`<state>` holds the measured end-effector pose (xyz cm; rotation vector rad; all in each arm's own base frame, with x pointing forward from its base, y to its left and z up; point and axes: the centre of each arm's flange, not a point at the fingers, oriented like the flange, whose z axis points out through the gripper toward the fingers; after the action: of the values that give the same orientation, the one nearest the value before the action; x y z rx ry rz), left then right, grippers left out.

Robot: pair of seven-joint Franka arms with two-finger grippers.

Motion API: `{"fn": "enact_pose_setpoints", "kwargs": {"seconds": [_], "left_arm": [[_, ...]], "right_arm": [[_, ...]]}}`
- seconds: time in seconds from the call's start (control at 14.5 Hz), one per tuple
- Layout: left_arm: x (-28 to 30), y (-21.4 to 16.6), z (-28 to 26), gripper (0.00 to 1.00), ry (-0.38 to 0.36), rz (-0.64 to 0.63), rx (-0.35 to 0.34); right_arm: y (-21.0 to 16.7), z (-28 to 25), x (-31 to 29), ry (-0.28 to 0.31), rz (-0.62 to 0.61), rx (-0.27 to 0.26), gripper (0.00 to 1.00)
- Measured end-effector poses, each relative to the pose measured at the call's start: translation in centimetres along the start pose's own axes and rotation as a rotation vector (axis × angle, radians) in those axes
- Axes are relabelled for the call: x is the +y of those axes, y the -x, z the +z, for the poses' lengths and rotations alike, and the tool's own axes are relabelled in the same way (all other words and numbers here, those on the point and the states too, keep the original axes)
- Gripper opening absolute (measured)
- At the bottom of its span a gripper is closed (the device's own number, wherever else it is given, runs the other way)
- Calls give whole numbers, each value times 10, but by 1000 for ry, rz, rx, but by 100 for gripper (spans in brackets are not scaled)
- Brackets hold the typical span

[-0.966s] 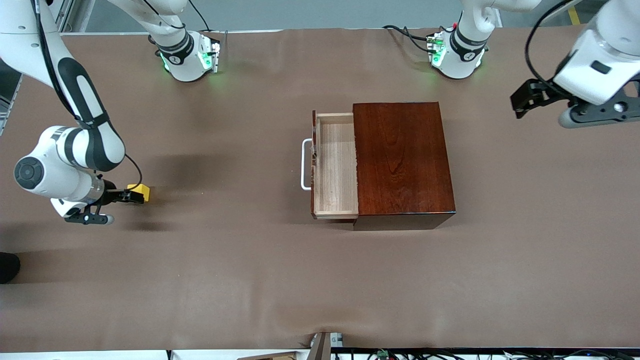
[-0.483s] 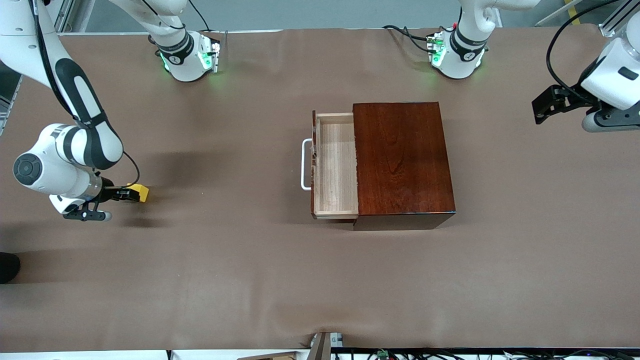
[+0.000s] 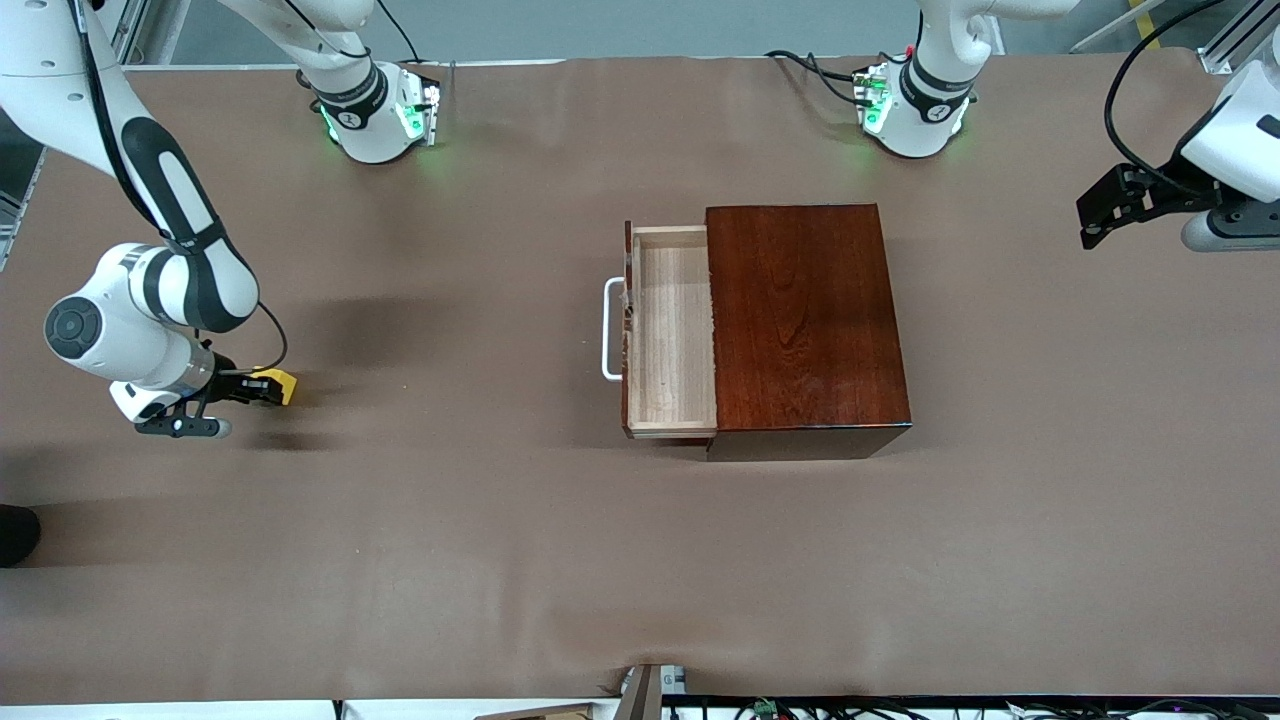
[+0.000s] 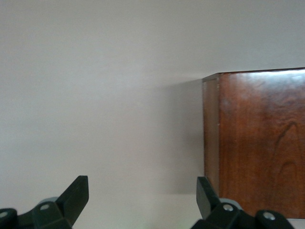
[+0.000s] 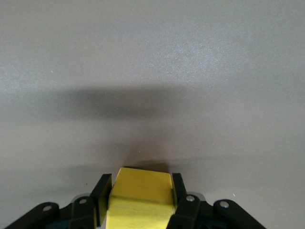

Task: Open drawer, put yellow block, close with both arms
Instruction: 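Carry the yellow cube with the right gripper over the open drawer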

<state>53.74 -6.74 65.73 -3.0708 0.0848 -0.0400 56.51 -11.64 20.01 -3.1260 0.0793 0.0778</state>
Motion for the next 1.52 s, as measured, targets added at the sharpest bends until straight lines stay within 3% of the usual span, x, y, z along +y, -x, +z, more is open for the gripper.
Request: {"fn": "enact_pose_setpoints", "kwargs": {"seconds": [0.21, 0.55, 0.83, 1.1, 1.52], "left_arm": [[11, -2, 6, 100, 18, 15, -1], [13, -2, 6, 100, 19, 20, 3], [13, -3, 5, 100, 19, 19, 8], [12, -3, 5, 100, 19, 18, 8], [11, -3, 5, 100, 19, 16, 8]], "right_arm": [[-2, -3, -5, -4, -7, -11, 56], [-18, -46, -21, -10, 37, -98, 56], [-21, -82, -77, -9, 99, -100, 56], [-18, -122, -117, -38, 193, -148, 56], [-10, -164, -194, -40, 449, -144, 56]]}}
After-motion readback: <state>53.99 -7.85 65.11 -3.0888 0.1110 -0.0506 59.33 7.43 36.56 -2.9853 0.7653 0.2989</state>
